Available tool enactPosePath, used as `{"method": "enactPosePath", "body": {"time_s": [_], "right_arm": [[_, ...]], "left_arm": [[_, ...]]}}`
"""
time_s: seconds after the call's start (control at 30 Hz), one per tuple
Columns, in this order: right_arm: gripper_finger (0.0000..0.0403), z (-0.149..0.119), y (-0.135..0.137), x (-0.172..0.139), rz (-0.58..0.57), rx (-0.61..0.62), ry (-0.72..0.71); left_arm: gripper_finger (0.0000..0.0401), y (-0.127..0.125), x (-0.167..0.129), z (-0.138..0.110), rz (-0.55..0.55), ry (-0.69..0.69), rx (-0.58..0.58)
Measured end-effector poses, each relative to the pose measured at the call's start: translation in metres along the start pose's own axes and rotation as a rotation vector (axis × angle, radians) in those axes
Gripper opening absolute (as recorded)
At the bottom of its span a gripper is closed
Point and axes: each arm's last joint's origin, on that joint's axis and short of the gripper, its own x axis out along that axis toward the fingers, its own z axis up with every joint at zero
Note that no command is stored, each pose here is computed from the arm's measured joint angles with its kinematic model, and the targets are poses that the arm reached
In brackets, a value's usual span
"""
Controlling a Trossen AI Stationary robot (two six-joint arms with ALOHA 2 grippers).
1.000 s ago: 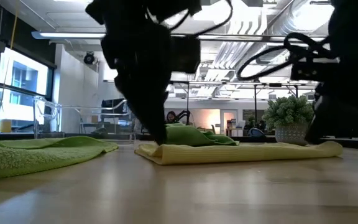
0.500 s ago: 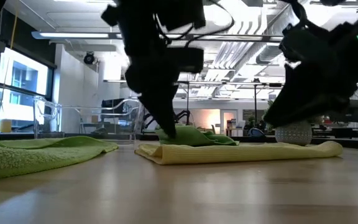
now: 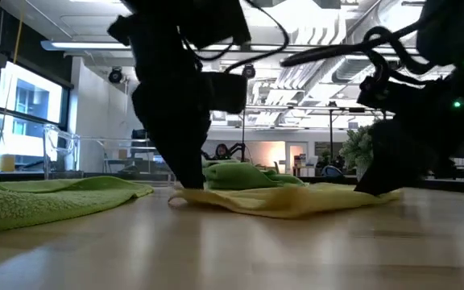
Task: Roll microfiber towels into tight, uniform cylinder then place into a basket
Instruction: Roll the yellow towel
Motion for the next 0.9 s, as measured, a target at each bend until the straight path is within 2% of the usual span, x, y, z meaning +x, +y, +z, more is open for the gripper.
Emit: {"method": "enactPosePath", "body": {"time_s": [0.13, 0.27, 0.37, 0.5, 0.63, 0.77, 0.9], "right_arm": [[0.0116, 0.009, -0.006, 0.0, -0.007, -0.105, 0.021], [0.0116, 0.028, -0.002, -0.019, 0.095, -0.135, 0.03], [0.0116, 0.036, 0.002, -0.039, 0.219, -0.197, 0.048], [0.0116, 0.032, 0.011, -0.061, 0.376, -0.323, 0.052], [0.0116, 0.018, 0.019, -0.07, 0.431, -0.427, 0.032], [0.0117, 0.011, 0.03, -0.068, 0.46, -0.456, -0.022], [0.0133, 0.004, 0.045, -0.06, 0.508, -0.541, -0.09]], "left_arm": [[0.0113, -0.027, 0.001, 0.0, -0.103, -0.069, 0.066], [0.0113, -0.043, -0.007, 0.004, -0.077, -0.136, 0.186], [0.0113, -0.046, -0.01, 0.006, -0.005, -0.168, 0.345], [0.0113, -0.049, -0.01, 0.003, 0.088, -0.16, 0.628], [0.0113, -0.051, -0.01, -0.005, 0.166, -0.098, 0.873], [0.0113, -0.056, -0.01, -0.007, 0.202, -0.088, 1.022], [0.0113, -0.063, -0.006, -0.013, 0.205, -0.065, 1.18]]}}
